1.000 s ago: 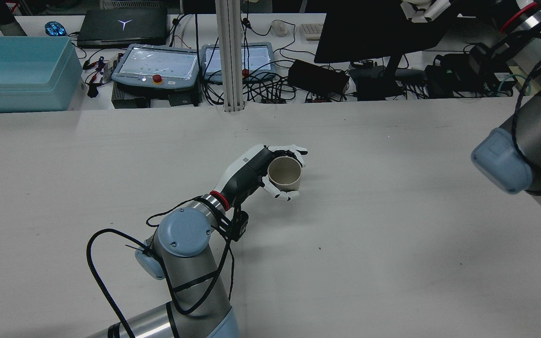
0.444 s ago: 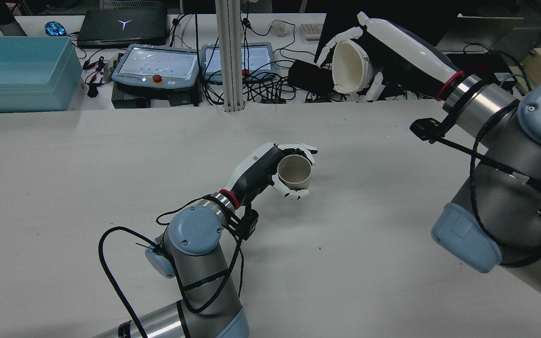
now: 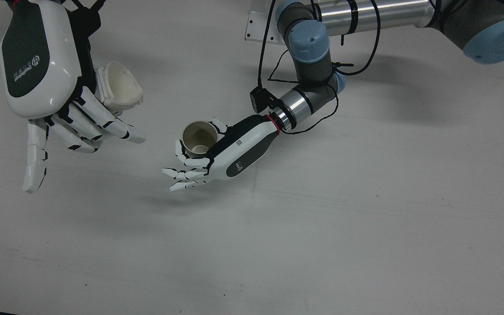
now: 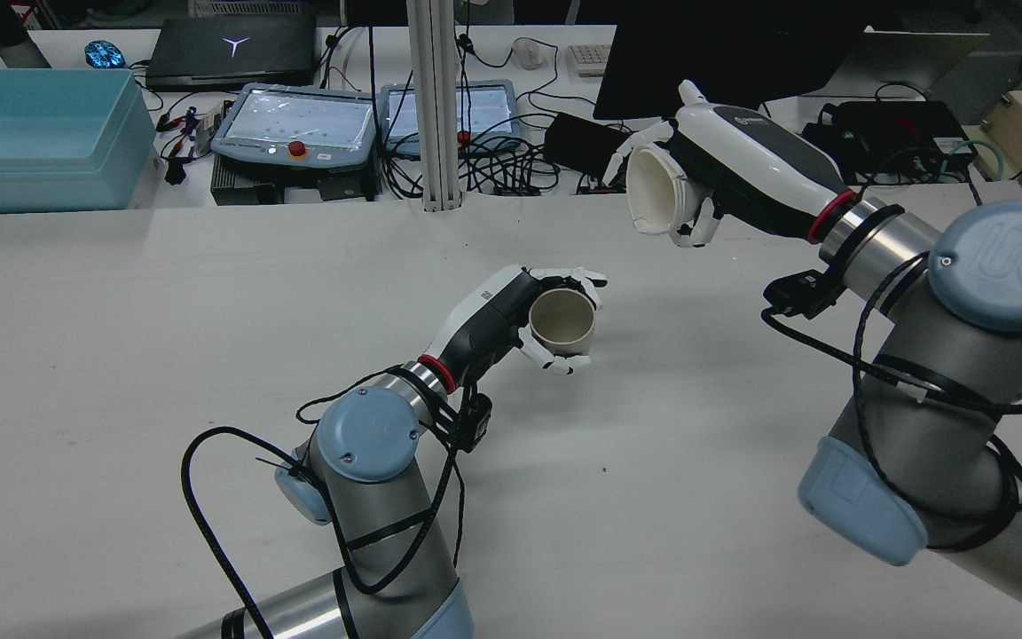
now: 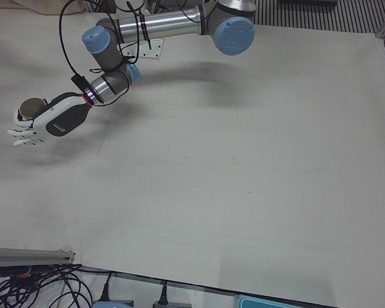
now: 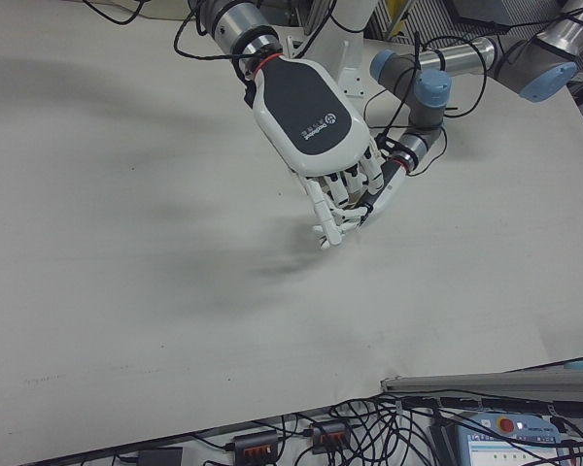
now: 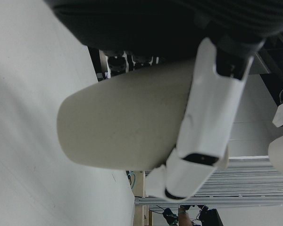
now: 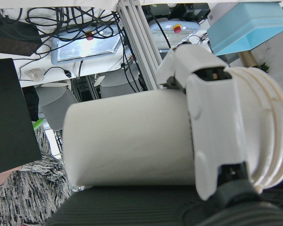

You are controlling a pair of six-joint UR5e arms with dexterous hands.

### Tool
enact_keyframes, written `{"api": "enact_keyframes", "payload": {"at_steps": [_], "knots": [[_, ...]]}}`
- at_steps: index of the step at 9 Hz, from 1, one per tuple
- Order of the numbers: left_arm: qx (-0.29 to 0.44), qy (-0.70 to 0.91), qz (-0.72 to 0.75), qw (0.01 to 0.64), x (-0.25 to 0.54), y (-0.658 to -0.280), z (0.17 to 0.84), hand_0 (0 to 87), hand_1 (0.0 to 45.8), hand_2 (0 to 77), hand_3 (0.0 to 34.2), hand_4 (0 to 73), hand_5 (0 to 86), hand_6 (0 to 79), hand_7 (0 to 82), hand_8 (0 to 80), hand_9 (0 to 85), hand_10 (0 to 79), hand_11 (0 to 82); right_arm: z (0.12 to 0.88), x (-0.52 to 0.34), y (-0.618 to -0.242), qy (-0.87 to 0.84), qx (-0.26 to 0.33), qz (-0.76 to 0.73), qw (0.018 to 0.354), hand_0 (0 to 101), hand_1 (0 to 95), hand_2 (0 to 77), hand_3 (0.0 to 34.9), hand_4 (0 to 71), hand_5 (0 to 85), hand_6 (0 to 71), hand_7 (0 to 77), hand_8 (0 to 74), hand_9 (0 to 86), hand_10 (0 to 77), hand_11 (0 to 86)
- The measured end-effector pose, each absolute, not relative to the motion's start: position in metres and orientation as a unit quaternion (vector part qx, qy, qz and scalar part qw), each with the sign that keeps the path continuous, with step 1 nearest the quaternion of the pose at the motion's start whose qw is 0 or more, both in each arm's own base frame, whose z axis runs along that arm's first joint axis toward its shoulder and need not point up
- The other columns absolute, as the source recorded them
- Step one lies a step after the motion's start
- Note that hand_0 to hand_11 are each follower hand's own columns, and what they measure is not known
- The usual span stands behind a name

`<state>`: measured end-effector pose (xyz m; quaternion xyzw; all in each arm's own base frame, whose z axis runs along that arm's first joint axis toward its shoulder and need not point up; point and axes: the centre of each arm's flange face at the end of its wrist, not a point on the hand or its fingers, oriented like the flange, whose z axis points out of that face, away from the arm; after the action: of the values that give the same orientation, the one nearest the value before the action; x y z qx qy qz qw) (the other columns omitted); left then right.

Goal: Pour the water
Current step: 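Tilt the white cup in the right hand over the beige cup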

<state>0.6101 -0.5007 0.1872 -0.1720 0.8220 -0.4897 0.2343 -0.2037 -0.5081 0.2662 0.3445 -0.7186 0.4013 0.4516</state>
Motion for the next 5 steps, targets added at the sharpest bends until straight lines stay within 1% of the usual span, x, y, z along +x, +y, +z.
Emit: {"api": "enact_keyframes", "payload": {"at_steps": [1,2,3,5], "knots": [[-0.173,0.822,-0.489,0.233,0.61,-0.5,0.186,79.6,21.3,34.4,0.0,47.5,42.5,24.5,21.3,13.6,8.2,8.7,16.9,0.275,-0.215,-0.502,-0.709,0.349,0.4,0.464,80,16.4,52.4,12.8,33.8,24.0,63.3,52.9,40.9,50.7,0.5,1.1],[-0.174,0.823,-0.488,0.232,0.61,-0.499,0.18,80.2,21.3,34.4,0.0,47.5,42.5,24.5,21.3,12.5,8.2,8.7,16.9,0.282,-0.227,-0.496,-0.702,0.351,0.398,0.474,80,16.4,52.4,12.8,33.8,24.0,60.0,54.5,40.9,50.7,0.5,1.1],[-0.175,0.825,-0.486,0.23,0.61,-0.499,0.173,80.2,21.3,34.4,0.0,47.5,42.5,24.5,21.3,12.5,8.2,8.7,16.9,0.286,-0.237,-0.492,-0.699,0.351,0.397,0.48,80,16.9,52.4,12.6,31.6,24.0,58.4,55.1,40.9,50.7,0.5,1.1],[-0.177,0.827,-0.483,0.228,0.611,-0.499,0.161,80.2,21.3,34.9,0.0,47.5,42.5,24.5,21.3,12.5,8.2,8.7,16.4,0.289,-0.25,-0.486,-0.697,0.348,0.396,0.485,80,17.5,52.4,12.7,31.6,24.0,57.3,55.6,40.9,50.7,0.5,1.1]]}}
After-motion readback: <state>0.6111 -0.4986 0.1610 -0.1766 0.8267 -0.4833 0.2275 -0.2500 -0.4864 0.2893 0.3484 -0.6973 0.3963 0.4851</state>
